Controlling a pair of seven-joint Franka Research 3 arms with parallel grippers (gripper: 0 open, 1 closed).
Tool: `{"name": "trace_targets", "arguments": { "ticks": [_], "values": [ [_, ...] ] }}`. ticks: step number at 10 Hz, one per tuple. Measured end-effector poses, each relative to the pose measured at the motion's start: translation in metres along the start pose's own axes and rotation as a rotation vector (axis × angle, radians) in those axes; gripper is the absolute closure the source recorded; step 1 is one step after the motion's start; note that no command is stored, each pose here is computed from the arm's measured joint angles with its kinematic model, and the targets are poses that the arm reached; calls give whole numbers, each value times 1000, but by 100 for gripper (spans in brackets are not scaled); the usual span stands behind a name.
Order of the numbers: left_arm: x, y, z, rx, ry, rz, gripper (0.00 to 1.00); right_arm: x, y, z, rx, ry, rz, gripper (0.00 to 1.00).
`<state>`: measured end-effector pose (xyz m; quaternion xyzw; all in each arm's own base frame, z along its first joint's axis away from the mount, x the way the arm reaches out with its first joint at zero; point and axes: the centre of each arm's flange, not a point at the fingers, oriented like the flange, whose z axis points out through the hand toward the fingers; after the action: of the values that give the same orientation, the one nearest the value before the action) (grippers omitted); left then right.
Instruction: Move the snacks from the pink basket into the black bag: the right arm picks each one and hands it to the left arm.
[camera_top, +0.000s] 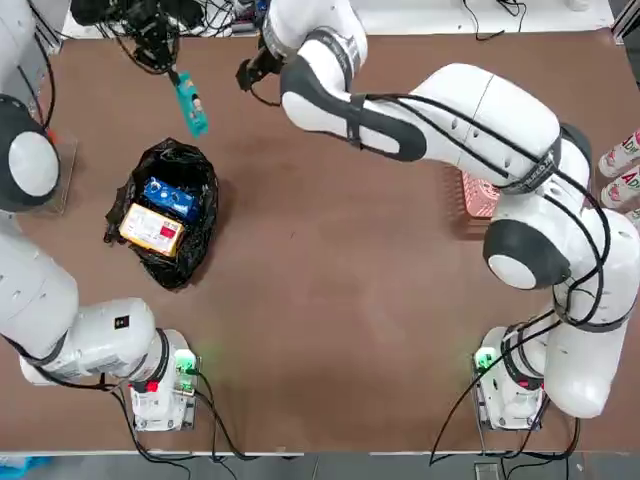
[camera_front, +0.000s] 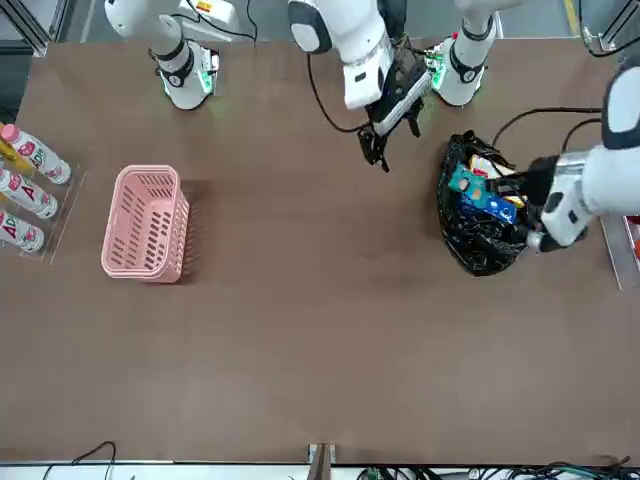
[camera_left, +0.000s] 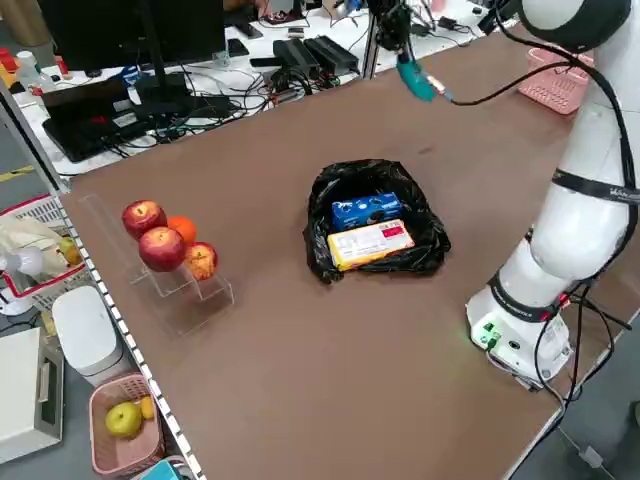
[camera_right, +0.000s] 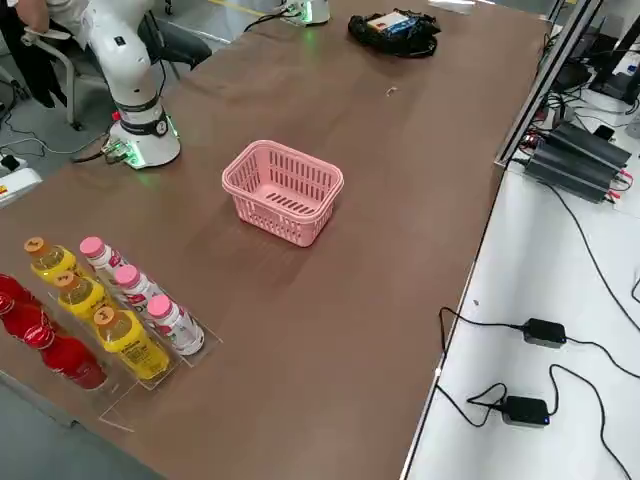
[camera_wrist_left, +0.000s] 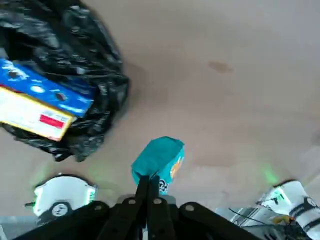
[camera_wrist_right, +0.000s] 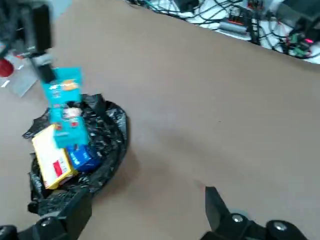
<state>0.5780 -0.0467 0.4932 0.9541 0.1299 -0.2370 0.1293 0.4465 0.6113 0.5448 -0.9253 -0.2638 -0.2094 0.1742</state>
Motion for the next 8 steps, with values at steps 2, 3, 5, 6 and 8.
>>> {"name": "trace_targets", "arguments": {
  "ticks": [2, 3, 5, 6, 8],
  "values": [
    [20, -65, 15, -6, -43, -105, 98, 15, 60, -25, -65, -73, 43, 0],
    [30, -87, 32, 7, -54, -141, 98, 21, 98, -40, -97, -111, 59, 0],
    [47, -113, 75, 4, -56, -185, 98, 23, 169, -60, -148, -169, 131, 0],
    [52, -125, 98, 3, -68, -202, 98, 19, 198, -65, -166, -190, 170, 0],
    [55, -160, 120, 29, -79, -250, 96, -6, 258, -74, -207, -265, 264, 0]
  ]
}}
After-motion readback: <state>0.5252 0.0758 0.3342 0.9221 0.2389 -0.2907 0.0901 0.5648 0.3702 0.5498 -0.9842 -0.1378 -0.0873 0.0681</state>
